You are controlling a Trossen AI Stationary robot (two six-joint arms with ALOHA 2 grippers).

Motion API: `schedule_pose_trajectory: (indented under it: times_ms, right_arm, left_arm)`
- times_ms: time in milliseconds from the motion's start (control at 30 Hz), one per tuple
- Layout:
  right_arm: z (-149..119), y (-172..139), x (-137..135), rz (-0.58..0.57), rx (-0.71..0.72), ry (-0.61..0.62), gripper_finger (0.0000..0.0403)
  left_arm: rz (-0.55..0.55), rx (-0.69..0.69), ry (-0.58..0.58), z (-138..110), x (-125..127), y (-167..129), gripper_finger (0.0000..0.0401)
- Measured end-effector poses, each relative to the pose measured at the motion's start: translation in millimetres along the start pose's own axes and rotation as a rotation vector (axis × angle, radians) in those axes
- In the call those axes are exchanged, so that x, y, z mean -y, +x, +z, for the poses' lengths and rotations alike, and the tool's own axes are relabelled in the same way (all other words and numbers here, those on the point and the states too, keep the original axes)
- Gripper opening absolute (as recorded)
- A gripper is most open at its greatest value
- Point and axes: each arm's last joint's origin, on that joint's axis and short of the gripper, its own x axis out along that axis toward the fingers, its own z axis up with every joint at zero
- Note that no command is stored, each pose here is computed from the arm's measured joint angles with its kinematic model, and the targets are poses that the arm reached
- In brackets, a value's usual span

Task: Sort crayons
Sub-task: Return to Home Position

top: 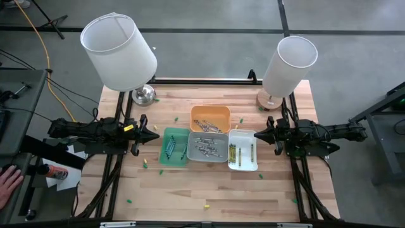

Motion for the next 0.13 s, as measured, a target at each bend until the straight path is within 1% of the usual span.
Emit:
schedule_pose_trajectory:
  times_ms: [133]
  right_arm:
    - [0.0, 0.0, 0.0, 0.000, 0.000, 0.000, 0.0000]
  left_arm:
    - [0.000, 0.000, 0.000, 0.0, 0.0, 0.0, 0.0000]
